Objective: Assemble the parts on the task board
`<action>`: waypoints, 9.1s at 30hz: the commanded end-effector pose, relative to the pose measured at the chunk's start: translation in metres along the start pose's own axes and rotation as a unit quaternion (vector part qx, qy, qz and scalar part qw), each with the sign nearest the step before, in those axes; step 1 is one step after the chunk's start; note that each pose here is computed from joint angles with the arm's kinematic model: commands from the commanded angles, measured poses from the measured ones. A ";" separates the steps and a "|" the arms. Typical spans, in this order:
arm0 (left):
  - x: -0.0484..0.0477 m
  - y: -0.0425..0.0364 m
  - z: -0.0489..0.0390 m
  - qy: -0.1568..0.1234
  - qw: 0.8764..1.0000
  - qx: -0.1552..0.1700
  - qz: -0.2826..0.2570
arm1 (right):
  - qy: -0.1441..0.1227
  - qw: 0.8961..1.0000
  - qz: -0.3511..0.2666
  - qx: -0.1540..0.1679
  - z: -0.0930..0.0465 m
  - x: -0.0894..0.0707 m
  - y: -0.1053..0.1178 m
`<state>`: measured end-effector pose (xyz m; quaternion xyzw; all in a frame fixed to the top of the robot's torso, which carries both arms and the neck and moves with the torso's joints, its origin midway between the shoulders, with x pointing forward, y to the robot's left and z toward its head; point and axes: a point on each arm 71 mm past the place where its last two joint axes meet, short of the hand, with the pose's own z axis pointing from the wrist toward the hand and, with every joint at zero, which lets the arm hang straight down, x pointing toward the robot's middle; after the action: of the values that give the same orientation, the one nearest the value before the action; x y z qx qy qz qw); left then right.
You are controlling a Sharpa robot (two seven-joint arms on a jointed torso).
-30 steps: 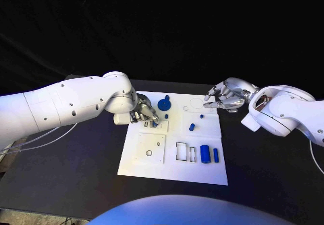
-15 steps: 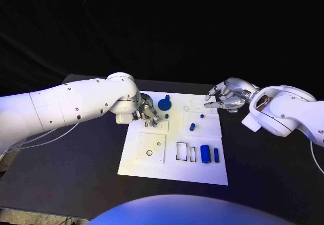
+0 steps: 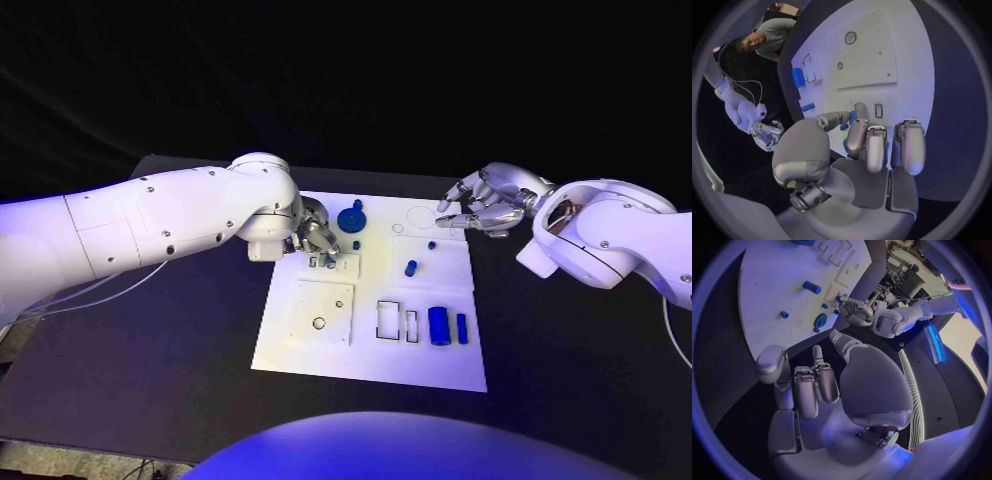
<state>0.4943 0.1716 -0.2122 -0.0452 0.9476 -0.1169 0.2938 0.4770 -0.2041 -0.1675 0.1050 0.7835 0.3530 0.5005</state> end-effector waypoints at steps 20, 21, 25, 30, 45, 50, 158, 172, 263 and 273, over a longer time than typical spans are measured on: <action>0.0065 0.0000 0.0005 0.024 1.000 0.002 -0.001 | 0.005 1.000 -0.014 -0.005 0.000 0.001 0.001; 0.0067 0.0001 0.0005 0.025 1.000 0.002 -0.001 | 0.005 1.000 -0.014 -0.005 0.000 0.001 0.001; 0.0069 0.0007 0.0005 0.026 1.000 0.001 -0.002 | 0.005 1.000 -0.014 -0.005 0.000 0.001 0.001; 0.0072 0.0014 0.0006 0.028 1.000 0.000 -0.001 | 0.005 1.000 -0.015 -0.004 0.000 0.001 0.001; 0.0093 0.0037 0.0024 0.032 0.999 -0.003 -0.001 | 0.003 1.000 -0.014 -0.005 0.000 0.001 0.001; 0.0101 0.0048 0.0026 0.034 0.999 -0.004 0.000 | 0.002 1.000 -0.014 -0.005 0.000 0.000 0.000; 0.0060 0.0076 -0.0014 0.080 0.996 0.011 -0.023 | 0.016 1.000 -0.014 0.000 0.001 0.006 -0.004; -0.0043 0.0033 -0.0054 0.138 0.989 0.034 -0.048 | 0.016 1.000 -0.014 0.000 0.001 0.006 -0.004; -0.0138 0.0005 0.0177 0.138 0.990 -0.011 -0.024 | 0.014 1.000 -0.014 -0.005 0.002 0.007 -0.002; -0.0146 0.0009 0.0182 0.136 0.990 -0.013 -0.022 | 0.015 1.000 -0.014 -0.004 0.001 0.007 -0.002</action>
<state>0.5170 0.1733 -0.2188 -0.0558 0.9791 -0.1141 0.1591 0.4763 -0.2028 -0.1736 0.0950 0.7892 0.3494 0.4960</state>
